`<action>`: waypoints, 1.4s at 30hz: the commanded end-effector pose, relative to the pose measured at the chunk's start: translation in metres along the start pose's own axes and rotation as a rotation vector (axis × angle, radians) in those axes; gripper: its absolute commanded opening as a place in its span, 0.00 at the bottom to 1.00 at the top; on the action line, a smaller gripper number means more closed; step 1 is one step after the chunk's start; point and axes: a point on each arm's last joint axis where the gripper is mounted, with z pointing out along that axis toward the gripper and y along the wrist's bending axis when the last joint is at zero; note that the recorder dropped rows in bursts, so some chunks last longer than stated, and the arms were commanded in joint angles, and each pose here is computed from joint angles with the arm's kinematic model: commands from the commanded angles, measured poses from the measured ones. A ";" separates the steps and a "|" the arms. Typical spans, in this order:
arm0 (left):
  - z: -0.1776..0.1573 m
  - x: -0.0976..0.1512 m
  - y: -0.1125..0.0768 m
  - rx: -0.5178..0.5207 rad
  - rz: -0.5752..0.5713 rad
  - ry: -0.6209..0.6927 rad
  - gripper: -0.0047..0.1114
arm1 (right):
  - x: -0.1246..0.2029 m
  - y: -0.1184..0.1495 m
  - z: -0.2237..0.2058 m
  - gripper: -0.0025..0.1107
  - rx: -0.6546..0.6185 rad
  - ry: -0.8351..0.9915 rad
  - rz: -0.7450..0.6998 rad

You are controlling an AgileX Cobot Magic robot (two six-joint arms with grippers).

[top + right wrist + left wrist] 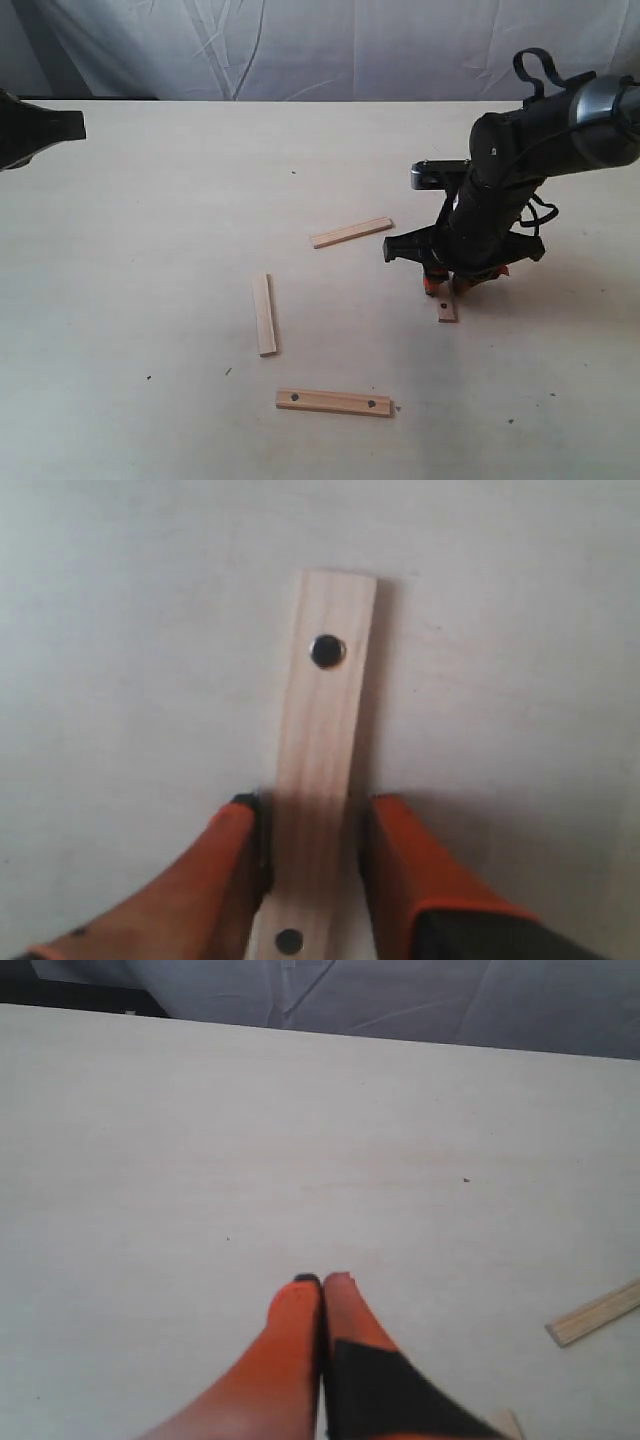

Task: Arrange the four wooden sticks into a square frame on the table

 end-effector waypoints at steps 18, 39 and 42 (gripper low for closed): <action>0.000 -0.008 -0.003 0.030 -0.132 -0.080 0.04 | -0.049 0.025 -0.024 0.02 -0.099 -0.109 -0.278; 0.000 -0.008 -0.003 0.030 -0.133 -0.080 0.04 | -0.049 0.037 0.004 0.23 -0.099 -0.131 -0.320; 0.000 -0.008 -0.003 0.030 -0.133 -0.080 0.04 | -0.049 0.038 -0.001 0.35 -0.103 -0.141 -0.318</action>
